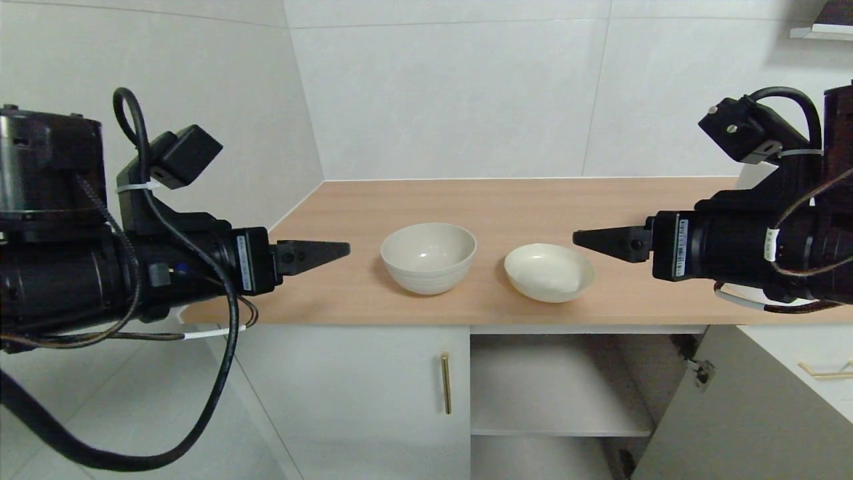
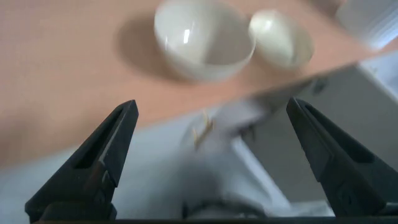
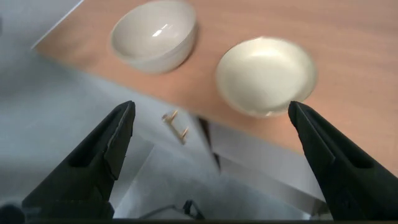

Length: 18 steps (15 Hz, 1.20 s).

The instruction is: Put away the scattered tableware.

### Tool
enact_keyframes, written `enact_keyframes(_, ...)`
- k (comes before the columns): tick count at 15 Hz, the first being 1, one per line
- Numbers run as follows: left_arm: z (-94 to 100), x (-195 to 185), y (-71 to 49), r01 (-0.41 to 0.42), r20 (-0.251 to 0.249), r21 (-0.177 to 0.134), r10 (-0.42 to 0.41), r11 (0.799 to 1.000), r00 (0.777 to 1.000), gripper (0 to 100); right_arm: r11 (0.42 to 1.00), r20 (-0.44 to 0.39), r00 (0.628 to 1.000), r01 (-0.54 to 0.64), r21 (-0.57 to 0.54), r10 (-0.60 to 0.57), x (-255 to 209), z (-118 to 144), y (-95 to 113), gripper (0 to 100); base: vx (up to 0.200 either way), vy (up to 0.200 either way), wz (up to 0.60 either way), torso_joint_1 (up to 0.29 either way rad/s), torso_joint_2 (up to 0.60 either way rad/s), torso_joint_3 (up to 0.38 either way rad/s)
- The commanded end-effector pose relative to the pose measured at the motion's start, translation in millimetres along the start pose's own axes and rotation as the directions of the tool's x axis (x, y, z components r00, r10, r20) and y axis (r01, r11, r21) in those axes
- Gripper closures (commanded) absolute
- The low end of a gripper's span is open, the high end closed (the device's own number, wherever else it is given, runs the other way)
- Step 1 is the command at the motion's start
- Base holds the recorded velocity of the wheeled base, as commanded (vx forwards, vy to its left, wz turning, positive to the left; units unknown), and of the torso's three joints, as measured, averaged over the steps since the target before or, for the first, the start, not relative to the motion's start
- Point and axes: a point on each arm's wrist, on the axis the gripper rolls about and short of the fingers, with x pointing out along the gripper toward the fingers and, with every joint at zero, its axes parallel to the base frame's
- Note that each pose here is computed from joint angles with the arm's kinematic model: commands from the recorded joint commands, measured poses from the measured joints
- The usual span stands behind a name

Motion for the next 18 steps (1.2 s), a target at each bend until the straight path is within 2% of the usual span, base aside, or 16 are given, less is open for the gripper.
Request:
enact_keyframes(1, 12.1, -1, -5.5, 0.007, -0.021, -0.002, -0.007, 1.0, 1.0, 0, 1.0, -0.024, 0.999, 0.021, 0.0, -0.021, 14, -1, -2, 0, 0.0, 0.0, 0.0, 0.0, 0.0, 0.0)
enact_keyframes(2, 12.5, 1, -5.4, 0.005, -0.03, -0.019, -0.005, 1.0, 1.0, 0, 0.999, -0.024, 0.999, 0.049, 0.01, -0.049, 22, 2, -3, 0, 0.0, 0.0, 0.0, 0.0, 0.0, 0.0)
enact_keyframes(3, 15.0, 3, -5.9, 0.003, -0.024, -0.063, -0.005, 0.998, 1.0, 0, 0.996, -0.023, 0.996, 0.086, 0.032, -0.086, 27, 6, -4, 0, 0.0, 0.0, 0.0, 0.0, 0.0, 0.0)
enact_keyframes(4, 20.1, 7, -10.2, 0.015, -0.019, -0.133, -0.017, 0.991, 1.0, 0, 0.991, -0.029, 0.993, 0.113, 0.07, -0.111, 31, 9, -6, 0, 0.0, 0.0, 0.0, 0.0, 0.0, 0.0)
enact_keyframes(5, 24.6, 14, -14.5, 0.003, -0.024, -0.221, -0.008, 0.975, 1.0, 0, 0.985, -0.039, 0.99, 0.14, 0.102, -0.136, 34, 14, -7, 0, 0.0, 0.0, 0.0, 0.0, 0.0, 0.0)
enact_keyframes(6, 26.4, 19, -16.1, -0.016, -0.032, -0.255, 0.008, 0.967, 0.999, 0, 0.982, -0.052, 0.988, 0.152, 0.109, -0.147, 36, 14, -7, 0, 0.0, 0.0, 0.0, 0.0, 0.0, 0.0)
enact_keyframes(7, 29.7, 43, -18.3, -0.134, -0.089, -0.316, 0.111, 0.939, 0.99, 0, 0.973, -0.07, 0.981, 0.189, 0.134, -0.181, 42, 16, -11, 0, 0.0, 0.0, 0.0, 0.0, 0.0, 0.0)
enact_keyframes(8, 29.5, 66, -16.1, -0.226, -0.117, -0.344, 0.197, 0.911, 0.973, 0, 0.971, -0.075, 0.979, 0.196, 0.134, -0.188, 45, 15, -13, 0, 0.0, 0.0, 0.0, 0.0, 0.0, 0.0)
enact_keyframes(9, 26.9, 86, -14.0, -0.281, -0.129, -0.365, 0.251, 0.888, 0.959, 0, 0.971, -0.079, 0.978, 0.201, 0.133, -0.191, 47, 14, -14, 0, 0.0, 0.0, 0.0, 0.0, 0.0, 0.0)
enact_keyframes(10, 21.8, 102, -10.3, -0.324, -0.15, -0.367, 0.288, 0.872, 0.946, 0, 0.97, -0.083, 0.978, 0.202, 0.132, -0.192, 48, 13, -14, 0, 0.0, 0.0, 0.0, 0.0, 0.0, 0.0)
enact_keyframes(12, 11.4, 124, -4.5, -0.348, -0.18, -0.362, 0.301, 0.865, 0.937, 0, 0.97, -0.086, 0.977, 0.204, 0.132, -0.194, 49, 12, -14, 0, 0.0, 0.0, 0.0, 0.0, 0.0, 0.0)
enact_keyframes(14, 7.6, 138, -1.7, -0.332, -0.154, -0.379, 0.295, 0.864, 0.943, 0, 0.969, -0.087, 0.976, 0.211, 0.13, -0.201, 49, 11, -14, 0, 0.0, 0.0, 0.0, 0.0, 0.0, 0.0)
enact_keyframes(16, 4.0, 147, -0.7, -0.327, -0.152, -0.411, 0.289, 0.851, 0.945, 0, 0.969, -0.09, 0.976, 0.211, 0.129, -0.2, 50, 11, -14, 0, 0.0, 0.0, 0.0, 0.0, 0.0, 0.0)
enact_keyframes(18, -2.5, 156, -0.9, -0.331, -0.168, -0.409, 0.287, 0.85, 0.943, 0, 0.969, -0.093, 0.975, 0.213, 0.129, -0.202, 51, 10, -14, 0, 0.0, 0.0, 0.0, 0.0, 0.0, 0.0)
